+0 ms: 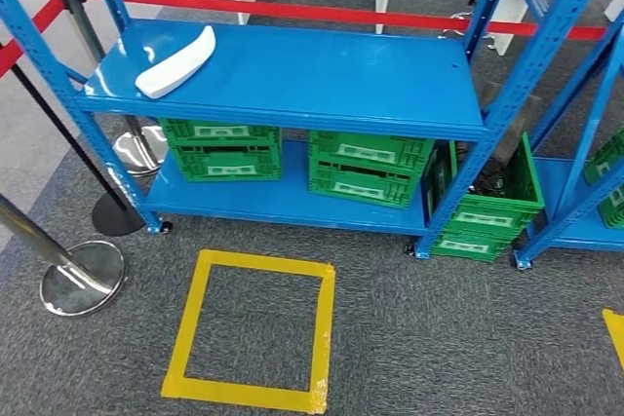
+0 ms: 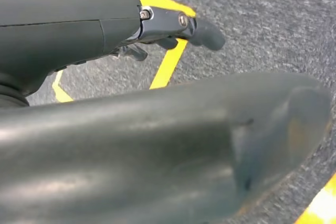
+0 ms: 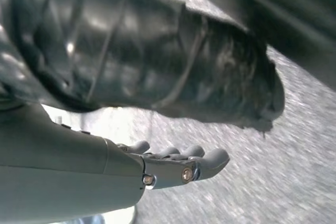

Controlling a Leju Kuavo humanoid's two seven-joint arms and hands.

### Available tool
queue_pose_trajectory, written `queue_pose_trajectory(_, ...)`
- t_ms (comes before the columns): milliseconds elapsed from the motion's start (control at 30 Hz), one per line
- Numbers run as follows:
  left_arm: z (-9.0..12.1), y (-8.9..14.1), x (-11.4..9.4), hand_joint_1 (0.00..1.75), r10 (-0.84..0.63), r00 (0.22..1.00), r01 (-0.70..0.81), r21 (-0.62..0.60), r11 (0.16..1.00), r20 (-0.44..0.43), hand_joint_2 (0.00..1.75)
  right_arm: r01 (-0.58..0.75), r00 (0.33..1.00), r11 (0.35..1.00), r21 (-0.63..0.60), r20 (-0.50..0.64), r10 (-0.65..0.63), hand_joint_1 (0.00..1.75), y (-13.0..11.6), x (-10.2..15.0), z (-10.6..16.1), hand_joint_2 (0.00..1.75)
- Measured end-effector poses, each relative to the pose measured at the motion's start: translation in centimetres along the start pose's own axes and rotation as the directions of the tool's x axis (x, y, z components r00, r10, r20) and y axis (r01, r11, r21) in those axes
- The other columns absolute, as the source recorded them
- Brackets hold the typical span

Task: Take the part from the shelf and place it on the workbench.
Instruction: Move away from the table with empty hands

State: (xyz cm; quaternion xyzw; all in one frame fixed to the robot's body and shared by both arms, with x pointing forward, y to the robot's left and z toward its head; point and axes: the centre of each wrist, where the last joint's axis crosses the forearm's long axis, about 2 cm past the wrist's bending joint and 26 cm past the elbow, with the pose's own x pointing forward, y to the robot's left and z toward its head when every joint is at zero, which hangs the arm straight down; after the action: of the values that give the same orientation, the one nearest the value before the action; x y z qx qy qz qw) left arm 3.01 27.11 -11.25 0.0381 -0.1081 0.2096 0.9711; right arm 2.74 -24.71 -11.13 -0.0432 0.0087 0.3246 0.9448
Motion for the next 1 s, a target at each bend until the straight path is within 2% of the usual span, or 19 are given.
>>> queue_pose_trajectory(233, 0.2, -0.9, -0.3, 0.00, 0.016, 1.000, -0.016, -0.014, 1.000, 0.001, 0.00, 0.010, 1.000, 1.000, -0.010, 0.008, -0.009, 0.00, 0.1, -0.2, 0.0, 0.00)
queue_pose_trajectory(1000, 0.2, -1.3, -0.5, 0.00, 0.040, 0.999, -0.040, -0.047, 0.998, -0.004, 0.00, 0.000, 0.999, 1.000, -0.011, 0.038, 0.000, 0.00, 0.2, -0.2, 0.0, 0.00)
